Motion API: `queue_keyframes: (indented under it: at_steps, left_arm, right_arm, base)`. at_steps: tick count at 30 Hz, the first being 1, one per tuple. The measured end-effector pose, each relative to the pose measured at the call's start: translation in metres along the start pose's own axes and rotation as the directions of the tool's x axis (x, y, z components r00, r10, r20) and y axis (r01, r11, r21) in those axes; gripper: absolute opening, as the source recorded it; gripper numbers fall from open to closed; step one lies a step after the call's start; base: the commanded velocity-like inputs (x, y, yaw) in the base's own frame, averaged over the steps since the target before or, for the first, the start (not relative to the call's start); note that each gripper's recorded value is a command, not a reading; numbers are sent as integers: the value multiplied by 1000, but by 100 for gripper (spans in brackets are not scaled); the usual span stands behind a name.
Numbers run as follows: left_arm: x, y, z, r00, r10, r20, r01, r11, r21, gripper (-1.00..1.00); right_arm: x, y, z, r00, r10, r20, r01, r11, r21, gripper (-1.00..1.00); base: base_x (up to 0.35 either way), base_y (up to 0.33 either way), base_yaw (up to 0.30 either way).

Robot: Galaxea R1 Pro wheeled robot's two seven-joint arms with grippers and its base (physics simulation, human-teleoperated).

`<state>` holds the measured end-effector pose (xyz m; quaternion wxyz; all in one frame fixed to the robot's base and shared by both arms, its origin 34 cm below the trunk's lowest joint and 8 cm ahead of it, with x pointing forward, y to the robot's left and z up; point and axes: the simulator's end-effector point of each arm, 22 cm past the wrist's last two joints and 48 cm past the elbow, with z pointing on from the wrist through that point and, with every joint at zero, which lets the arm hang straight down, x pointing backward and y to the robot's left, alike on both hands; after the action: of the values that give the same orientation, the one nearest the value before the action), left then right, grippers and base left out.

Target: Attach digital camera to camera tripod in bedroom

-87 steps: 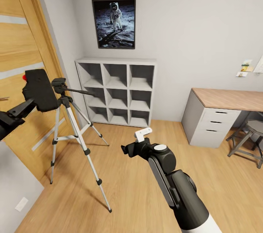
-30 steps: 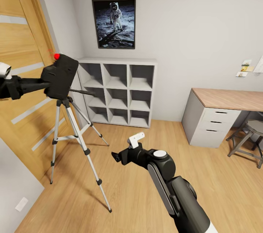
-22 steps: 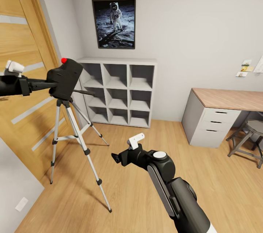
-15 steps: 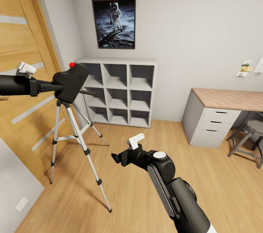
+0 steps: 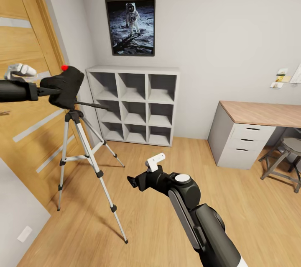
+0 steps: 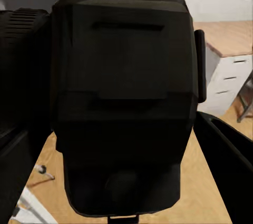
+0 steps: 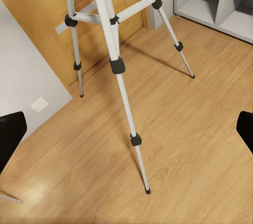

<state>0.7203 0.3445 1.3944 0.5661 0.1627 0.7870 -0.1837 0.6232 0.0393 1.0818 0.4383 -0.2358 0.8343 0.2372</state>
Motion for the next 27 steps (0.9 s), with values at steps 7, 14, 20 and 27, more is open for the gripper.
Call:
queue_keyframes:
  at_steps: [7, 14, 20, 27]
  left_arm:
    - [-49, 26, -15, 991, -63, 120, 82, 983, -162, -100]
    - [-73, 49, -30, 975, -131, 179, 174, 951, -256, -100]
    - [-76, 58, -38, 954, -211, 215, 269, 919, -288, -100]
    - [-73, 65, -44, 938, -262, 227, 327, 884, -333, -100]
  right_arm:
    - [0, 1, 0, 1000, -2, 0, 2, 1000, -1, 100]
    - [1, 2, 1, 1000, -3, -1, 3, 1000, -2, 100]
    - [1, 2, 1, 1000, -3, -2, 3, 1000, -2, 100]
    - [2, 2, 1, 1000, -4, -3, 3, 1000, -2, 100]
  base:
    - [0, 0, 0]
    - [0, 0, 0]
    - [0, 0, 0]
    - [68, 31, 0]
